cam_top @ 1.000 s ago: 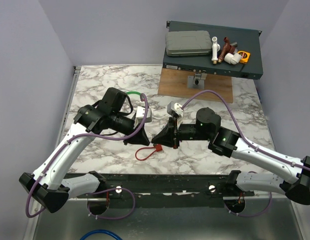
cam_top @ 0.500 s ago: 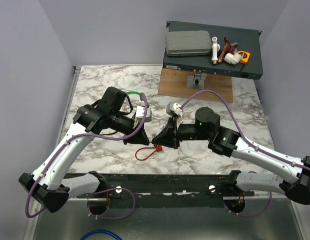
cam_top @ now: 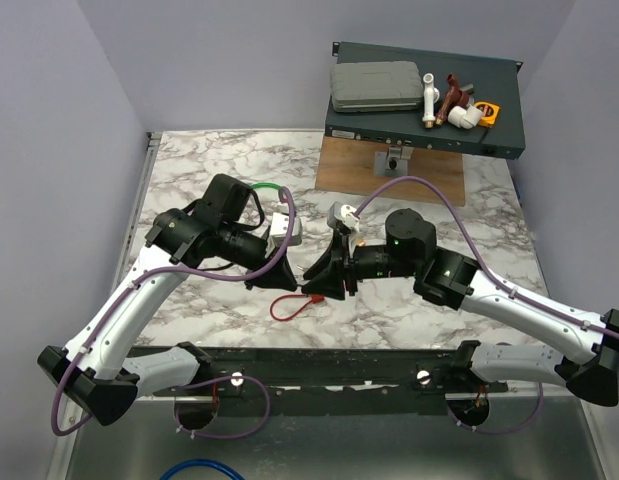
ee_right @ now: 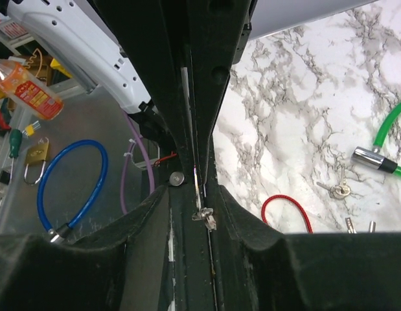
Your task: Unlock with the key
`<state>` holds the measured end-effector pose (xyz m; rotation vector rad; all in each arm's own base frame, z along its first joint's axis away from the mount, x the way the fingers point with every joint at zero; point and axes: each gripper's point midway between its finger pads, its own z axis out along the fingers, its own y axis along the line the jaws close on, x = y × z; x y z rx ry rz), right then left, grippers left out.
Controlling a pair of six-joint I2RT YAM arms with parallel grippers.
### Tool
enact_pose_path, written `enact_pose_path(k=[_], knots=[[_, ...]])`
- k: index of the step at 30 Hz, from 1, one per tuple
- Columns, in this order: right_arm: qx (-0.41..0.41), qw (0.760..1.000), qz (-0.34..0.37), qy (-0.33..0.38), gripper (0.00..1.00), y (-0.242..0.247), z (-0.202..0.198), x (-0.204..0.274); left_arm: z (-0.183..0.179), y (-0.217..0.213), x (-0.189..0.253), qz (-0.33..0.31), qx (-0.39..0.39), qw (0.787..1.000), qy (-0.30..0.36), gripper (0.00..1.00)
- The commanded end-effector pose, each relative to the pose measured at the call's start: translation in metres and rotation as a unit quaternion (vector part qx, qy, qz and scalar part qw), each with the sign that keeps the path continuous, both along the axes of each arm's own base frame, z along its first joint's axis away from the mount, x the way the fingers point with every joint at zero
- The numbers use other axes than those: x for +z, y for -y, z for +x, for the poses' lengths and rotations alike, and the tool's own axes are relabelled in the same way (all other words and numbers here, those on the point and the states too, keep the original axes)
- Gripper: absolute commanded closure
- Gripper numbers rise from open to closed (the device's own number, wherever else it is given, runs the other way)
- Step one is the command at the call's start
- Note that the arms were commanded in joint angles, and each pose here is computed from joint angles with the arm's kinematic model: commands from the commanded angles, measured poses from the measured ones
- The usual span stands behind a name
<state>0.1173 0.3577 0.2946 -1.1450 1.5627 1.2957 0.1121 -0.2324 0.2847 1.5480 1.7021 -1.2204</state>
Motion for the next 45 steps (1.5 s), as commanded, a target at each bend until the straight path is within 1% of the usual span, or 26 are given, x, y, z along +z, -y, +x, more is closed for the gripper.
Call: enact_pose_path(k=[1, 5, 8, 10, 18, 20, 23, 25, 32, 34, 36, 37, 38, 41, 42, 45], knots=[[-0.008, 1.000, -0.010, 0.016, 0.60, 0.002, 0.004, 0.004, -0.005, 0.001, 0.014, -0.023, -0.017, 1.000, 0.012, 1.00], [-0.021, 0.999, -0.017, 0.023, 0.49, 0.005, 0.008, 0.001, -0.006, 0.001, 0.016, -0.026, -0.017, 0.999, 0.014, 1.00], [-0.024, 0.999, -0.014, 0.023, 0.47, 0.006, 0.008, 0.002, -0.006, 0.001, 0.017, -0.026, -0.017, 0.999, 0.014, 1.00], [-0.022, 0.999, -0.012, 0.022, 0.48, 0.005, 0.008, 0.002, -0.005, 0.001, 0.018, -0.027, -0.016, 0.999, 0.015, 1.00], [-0.014, 1.000, -0.014, 0.009, 0.60, 0.000, 0.007, -0.005, -0.005, 0.002, 0.021, -0.031, -0.016, 0.999, 0.017, 1.00], [-0.013, 1.000, -0.011, 0.011, 0.71, -0.001, 0.007, -0.003, -0.005, 0.002, 0.022, -0.032, -0.016, 0.999, 0.017, 1.00], [-0.017, 1.000, 0.000, 0.013, 0.92, -0.003, 0.009, 0.001, -0.005, 0.002, 0.021, -0.031, -0.016, 0.999, 0.015, 1.00], [-0.024, 1.000, 0.004, 0.012, 0.99, -0.002, 0.011, 0.002, -0.005, 0.002, 0.022, -0.033, -0.016, 0.999, 0.015, 1.00], [-0.016, 1.000, 0.014, 0.011, 0.99, 0.003, 0.004, 0.003, 0.000, 0.004, 0.019, -0.027, -0.008, 0.999, 0.018, 1.00], [-0.019, 1.000, 0.012, 0.009, 0.99, 0.006, 0.002, 0.001, 0.003, 0.004, 0.017, -0.022, -0.002, 1.000, 0.019, 0.87], [-0.028, 1.000, 0.010, 0.008, 0.99, 0.010, 0.004, -0.001, 0.007, 0.003, 0.014, -0.015, 0.009, 1.000, 0.023, 0.69], [-0.033, 0.999, 0.009, 0.006, 0.99, 0.012, 0.004, -0.001, 0.010, 0.003, 0.013, -0.011, 0.015, 1.000, 0.025, 0.58], [-0.040, 0.999, 0.006, 0.006, 0.99, 0.014, 0.005, -0.002, 0.012, 0.002, 0.010, -0.007, 0.021, 0.999, 0.029, 0.50], [-0.053, 0.999, -0.009, -0.001, 0.99, 0.024, 0.005, -0.009, 0.020, 0.000, -0.001, 0.010, 0.036, 0.998, 0.040, 0.30], [-0.057, 0.998, -0.017, -0.004, 0.99, 0.029, 0.005, -0.012, 0.024, -0.001, -0.007, 0.019, 0.044, 0.998, 0.040, 0.25], [-0.080, 0.996, -0.038, -0.013, 0.99, 0.043, 0.005, -0.024, 0.038, -0.002, -0.037, 0.062, 0.073, 0.995, 0.019, 0.18]])
